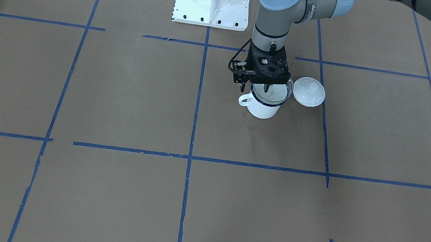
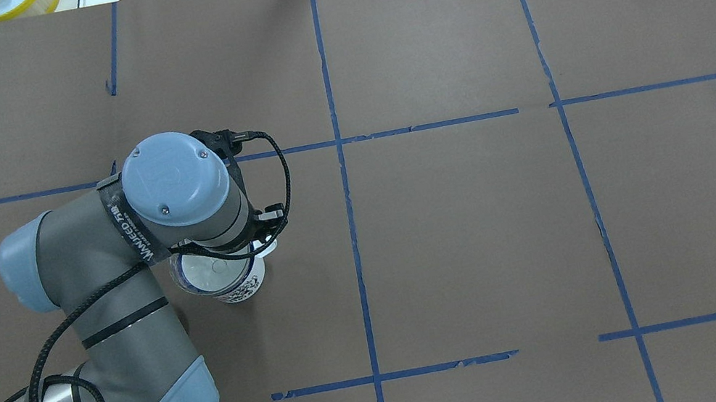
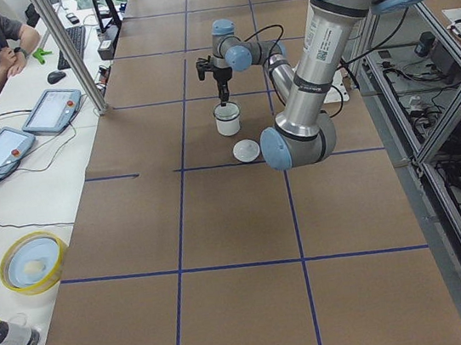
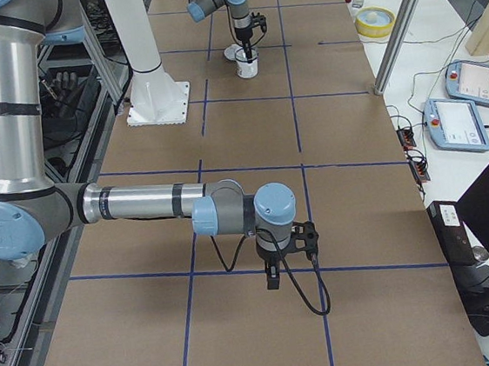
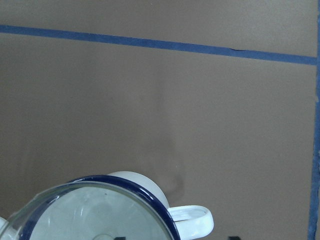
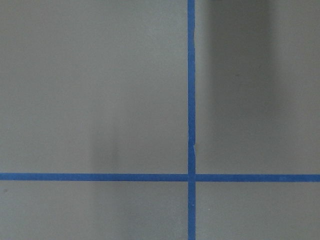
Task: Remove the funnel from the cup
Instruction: 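Move the left gripper down over the clear funnel in the mug and grasp it, then lift the clear funnel out of the mug with the left gripper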
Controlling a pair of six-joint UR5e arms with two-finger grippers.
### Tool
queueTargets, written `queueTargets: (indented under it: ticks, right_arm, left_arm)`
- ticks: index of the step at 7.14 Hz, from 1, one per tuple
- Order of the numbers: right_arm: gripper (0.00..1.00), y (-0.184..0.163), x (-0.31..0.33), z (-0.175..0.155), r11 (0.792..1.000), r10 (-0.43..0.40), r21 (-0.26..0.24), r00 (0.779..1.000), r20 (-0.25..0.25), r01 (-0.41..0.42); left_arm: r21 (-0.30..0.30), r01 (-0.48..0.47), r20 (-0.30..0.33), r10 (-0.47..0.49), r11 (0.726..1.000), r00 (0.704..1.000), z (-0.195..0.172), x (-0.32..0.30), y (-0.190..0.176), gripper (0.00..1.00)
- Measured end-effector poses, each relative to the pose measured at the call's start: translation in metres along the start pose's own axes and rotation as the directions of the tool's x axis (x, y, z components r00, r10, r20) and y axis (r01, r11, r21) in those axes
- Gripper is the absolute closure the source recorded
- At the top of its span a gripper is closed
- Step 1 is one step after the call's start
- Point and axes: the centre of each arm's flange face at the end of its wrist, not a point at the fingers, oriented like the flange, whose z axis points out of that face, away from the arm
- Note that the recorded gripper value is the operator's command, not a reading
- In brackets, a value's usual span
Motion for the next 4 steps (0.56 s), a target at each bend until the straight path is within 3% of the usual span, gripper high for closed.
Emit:
queueTargets:
  ticks: [4]
  right_arm:
    - [0.00, 0.000, 0.000, 0.000, 1.000, 0.000, 0.000, 1.000, 0.000, 0.000]
  left_arm:
    - [0.009, -0.010, -0.014, 0.010, 1.000, 1.000, -0.022, -0.002, 0.001, 1.00]
